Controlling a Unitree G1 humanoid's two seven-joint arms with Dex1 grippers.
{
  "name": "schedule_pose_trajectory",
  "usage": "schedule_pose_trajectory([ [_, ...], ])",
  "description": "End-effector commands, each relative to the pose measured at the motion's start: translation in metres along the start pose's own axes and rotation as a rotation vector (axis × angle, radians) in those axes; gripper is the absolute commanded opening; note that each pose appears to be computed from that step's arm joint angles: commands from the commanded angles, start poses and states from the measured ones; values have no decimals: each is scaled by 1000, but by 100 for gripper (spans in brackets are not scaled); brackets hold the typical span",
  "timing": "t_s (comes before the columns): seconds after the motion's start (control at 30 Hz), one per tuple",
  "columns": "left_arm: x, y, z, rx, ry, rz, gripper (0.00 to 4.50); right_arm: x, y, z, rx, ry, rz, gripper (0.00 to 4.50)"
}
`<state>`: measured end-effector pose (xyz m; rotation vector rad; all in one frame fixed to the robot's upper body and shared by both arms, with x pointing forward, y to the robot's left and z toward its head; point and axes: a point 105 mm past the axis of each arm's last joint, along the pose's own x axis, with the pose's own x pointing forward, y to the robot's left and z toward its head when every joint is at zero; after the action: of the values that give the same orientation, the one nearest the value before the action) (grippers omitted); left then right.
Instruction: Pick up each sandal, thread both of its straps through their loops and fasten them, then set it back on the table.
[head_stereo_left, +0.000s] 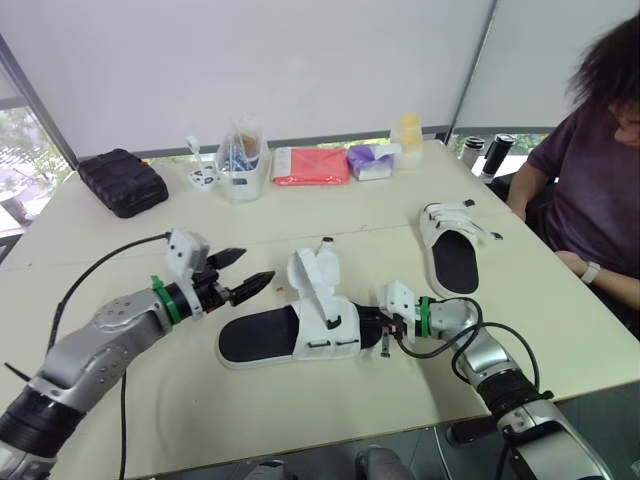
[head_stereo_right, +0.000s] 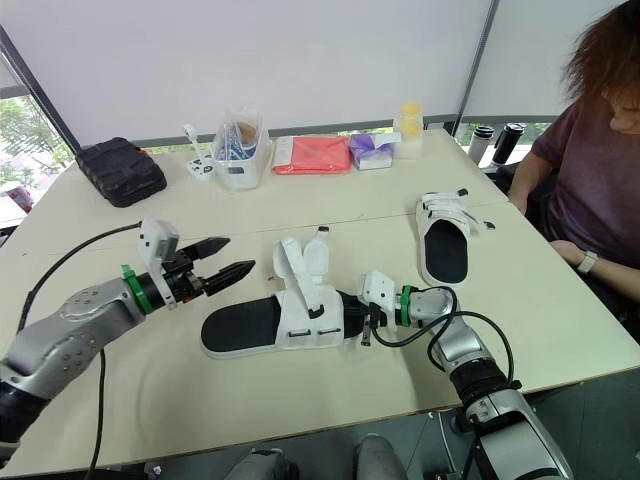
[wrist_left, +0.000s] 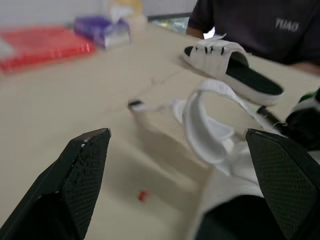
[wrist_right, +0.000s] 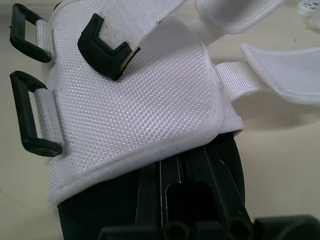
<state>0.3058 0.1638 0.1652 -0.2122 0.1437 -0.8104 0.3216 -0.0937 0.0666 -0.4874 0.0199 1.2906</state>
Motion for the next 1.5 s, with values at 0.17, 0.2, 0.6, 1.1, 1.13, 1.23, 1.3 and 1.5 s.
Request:
schedule_pose_trajectory([
  [0.17, 1, -56, 8, -125, 32, -231, 445, -5, 19, -45, 117, 163, 35, 0],
  [0.2, 3, -58, 3, -127, 42, -235, 445, -4, 19, -45, 117, 162, 35, 0],
  [0.6, 32, -61, -20, -230, 60, -257, 445, -2, 19, -44, 117, 155, 27, 0],
  [1.1, 74, -63, -35, -309, 141, -297, 264, 3, 19, -43, 113, 150, 12, 0],
  [1.13, 80, -61, -36, -308, 145, -282, 215, 4, 19, -43, 112, 148, 11, 0],
  [1.23, 88, -58, -38, -300, 150, -254, 71, 6, 18, -41, 108, 143, 7, 0],
  [1.3, 90, -57, -36, -306, 145, -245, 4, 6, 17, -41, 106, 142, 4, 0],
  [1.5, 81, -52, -23, -364, 140, -299, 4, 3, 17, -43, 107, 150, -2, 0],
])
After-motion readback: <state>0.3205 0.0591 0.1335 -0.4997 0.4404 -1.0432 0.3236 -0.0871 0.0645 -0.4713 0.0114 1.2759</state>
